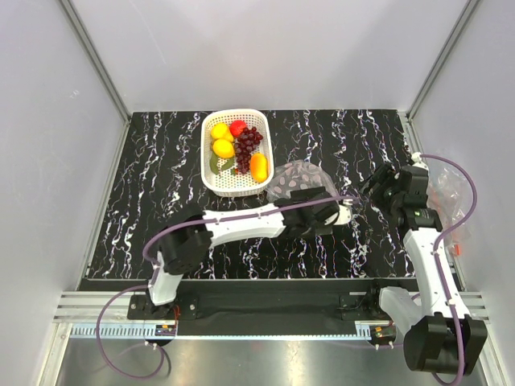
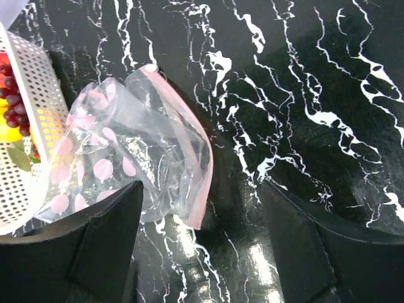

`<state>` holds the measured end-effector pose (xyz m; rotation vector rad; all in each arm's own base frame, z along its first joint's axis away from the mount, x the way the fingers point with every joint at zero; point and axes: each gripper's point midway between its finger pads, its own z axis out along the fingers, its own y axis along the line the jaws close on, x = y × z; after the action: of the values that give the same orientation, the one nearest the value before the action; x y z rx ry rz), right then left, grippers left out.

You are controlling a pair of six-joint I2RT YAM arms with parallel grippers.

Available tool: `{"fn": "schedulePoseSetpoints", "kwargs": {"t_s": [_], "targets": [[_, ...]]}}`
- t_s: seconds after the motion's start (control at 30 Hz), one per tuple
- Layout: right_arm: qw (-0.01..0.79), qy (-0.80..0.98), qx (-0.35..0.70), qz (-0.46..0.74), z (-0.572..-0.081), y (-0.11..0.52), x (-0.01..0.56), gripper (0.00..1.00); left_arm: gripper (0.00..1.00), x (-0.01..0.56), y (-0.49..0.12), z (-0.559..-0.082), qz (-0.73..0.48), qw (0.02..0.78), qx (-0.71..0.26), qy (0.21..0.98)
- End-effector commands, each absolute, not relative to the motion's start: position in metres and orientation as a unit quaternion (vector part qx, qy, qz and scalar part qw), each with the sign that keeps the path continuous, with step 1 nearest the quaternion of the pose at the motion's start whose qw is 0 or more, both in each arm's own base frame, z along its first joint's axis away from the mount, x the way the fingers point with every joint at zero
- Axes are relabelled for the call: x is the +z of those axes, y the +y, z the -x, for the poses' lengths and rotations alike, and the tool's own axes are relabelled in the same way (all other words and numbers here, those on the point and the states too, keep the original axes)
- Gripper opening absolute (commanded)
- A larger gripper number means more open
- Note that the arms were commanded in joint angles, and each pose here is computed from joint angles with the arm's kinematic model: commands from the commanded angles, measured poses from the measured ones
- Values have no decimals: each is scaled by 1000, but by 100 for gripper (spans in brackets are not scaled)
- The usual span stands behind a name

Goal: Place the food in the zip-top bag and seal the zipper
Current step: Open the zipper of the food storage bag at the center of the board.

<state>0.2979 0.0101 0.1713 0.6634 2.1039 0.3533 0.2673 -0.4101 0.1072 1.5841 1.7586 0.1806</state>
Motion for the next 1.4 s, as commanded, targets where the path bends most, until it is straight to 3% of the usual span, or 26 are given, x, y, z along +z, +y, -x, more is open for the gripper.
{"fn": "schedulePoseSetpoints", "kwargs": {"t_s": [0.0, 0.07, 0.13, 0.17, 0.37, 0.8, 0.83, 0.87, 0.97, 1.07, 1.13, 1.37], "targets": [[459, 834, 163, -258, -296, 15, 190, 83, 90, 107, -425, -281, -631, 376, 89, 673], [460, 834, 159, -260, -295, 14, 191, 83, 67, 96, -426, -288, -626, 369, 105, 679], [459, 835, 152, -262, -294, 11, 189, 83, 32, 100, -425, -298, -601, 385, 122, 690], [458, 837, 149, -261, -294, 10, 188, 83, 0, 102, -425, -299, -594, 390, 123, 693], [457, 836, 147, -264, -293, 9, 186, 83, 0, 113, -412, -299, -538, 431, 105, 716], [433, 844, 208, -240, -294, 33, 174, 85, 0, 167, -369, -263, -372, 516, -119, 762], [430, 845, 205, -244, -294, 32, 171, 85, 0, 168, -368, -262, -377, 516, -121, 760], [426, 847, 201, -247, -293, 31, 167, 85, 13, 165, -367, -263, -393, 513, -109, 755], [431, 844, 200, -248, -293, 30, 169, 86, 67, 153, -378, -259, -466, 468, -84, 746], [438, 842, 197, -246, -292, 29, 176, 86, 76, 145, -390, -259, -523, 457, -44, 718], [441, 842, 190, -245, -292, 26, 179, 86, 96, 143, -396, -267, -532, 460, -6, 711], [449, 841, 183, -238, -290, 24, 184, 87, 98, 119, -415, -272, -617, 408, 66, 669]]}}
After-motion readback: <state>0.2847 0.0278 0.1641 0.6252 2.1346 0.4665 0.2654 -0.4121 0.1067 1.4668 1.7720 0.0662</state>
